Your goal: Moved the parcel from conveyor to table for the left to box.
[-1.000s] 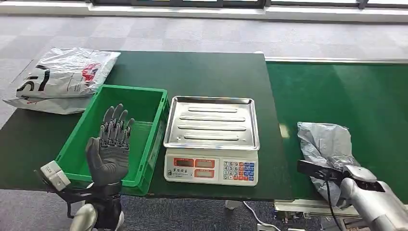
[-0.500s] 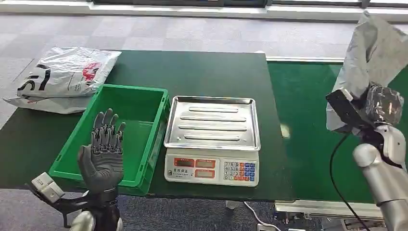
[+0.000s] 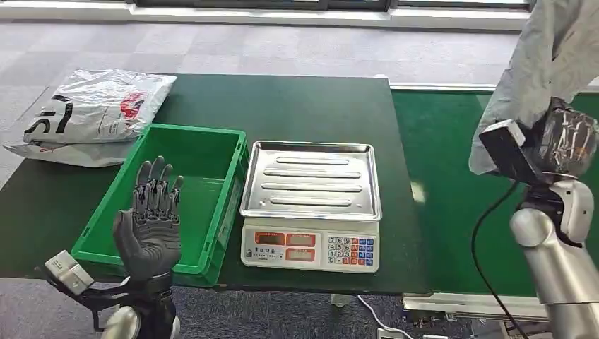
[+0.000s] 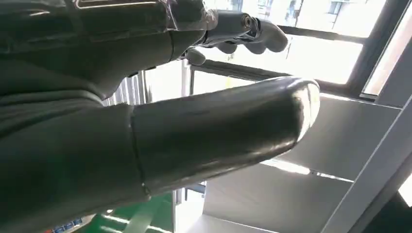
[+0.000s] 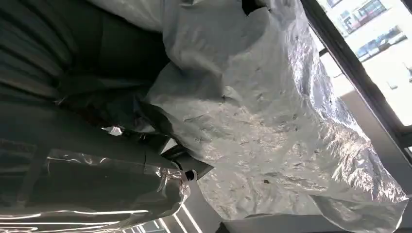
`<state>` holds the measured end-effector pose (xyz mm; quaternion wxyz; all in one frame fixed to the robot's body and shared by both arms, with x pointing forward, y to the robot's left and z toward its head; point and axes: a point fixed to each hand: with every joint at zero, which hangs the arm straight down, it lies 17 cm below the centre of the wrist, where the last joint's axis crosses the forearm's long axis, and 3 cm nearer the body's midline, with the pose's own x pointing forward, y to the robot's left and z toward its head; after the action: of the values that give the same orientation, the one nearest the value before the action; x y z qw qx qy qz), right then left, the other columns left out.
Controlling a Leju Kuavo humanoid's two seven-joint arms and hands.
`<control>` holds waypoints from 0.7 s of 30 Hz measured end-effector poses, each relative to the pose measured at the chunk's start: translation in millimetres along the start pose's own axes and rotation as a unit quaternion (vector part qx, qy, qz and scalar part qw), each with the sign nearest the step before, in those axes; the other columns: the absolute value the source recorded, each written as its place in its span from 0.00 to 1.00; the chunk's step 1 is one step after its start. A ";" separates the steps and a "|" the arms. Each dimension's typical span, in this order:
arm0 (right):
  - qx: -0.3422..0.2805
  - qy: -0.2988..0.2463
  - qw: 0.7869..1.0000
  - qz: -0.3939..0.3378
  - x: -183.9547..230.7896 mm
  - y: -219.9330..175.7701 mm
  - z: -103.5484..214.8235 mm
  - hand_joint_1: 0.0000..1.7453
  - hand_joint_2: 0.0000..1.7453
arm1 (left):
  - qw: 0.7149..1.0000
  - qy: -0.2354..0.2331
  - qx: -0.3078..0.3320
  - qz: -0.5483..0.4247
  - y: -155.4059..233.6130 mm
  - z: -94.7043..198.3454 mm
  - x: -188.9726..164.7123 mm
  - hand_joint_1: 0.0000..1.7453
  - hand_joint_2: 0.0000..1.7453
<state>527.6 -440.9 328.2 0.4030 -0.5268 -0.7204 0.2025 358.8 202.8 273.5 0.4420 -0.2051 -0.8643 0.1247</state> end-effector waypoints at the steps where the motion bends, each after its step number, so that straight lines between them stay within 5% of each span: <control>1: -0.003 -0.007 1.000 -0.006 3.7 -1.1 -0.1 1.00 1.00 | 1.000 0.000 0.000 0.000 0.0 -0.1 0.0 0.00 0.00; 8: -0.020 -0.096 0.993 -0.060 79.6 9.1 -9.5 1.00 1.00 | 1.000 -0.005 -0.012 0.009 -3.9 -14.8 -4.1 0.00 0.00; 21: 0.005 -0.143 0.983 -0.118 147.4 37.9 -5.4 1.00 1.00 | 1.000 0.001 -0.018 0.013 -5.0 -20.0 -13.8 0.00 0.00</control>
<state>536.8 -291.9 358.4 0.3190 -0.4021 -0.8267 0.2306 381.2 192.6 277.2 0.4377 -0.2245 -0.8631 0.1147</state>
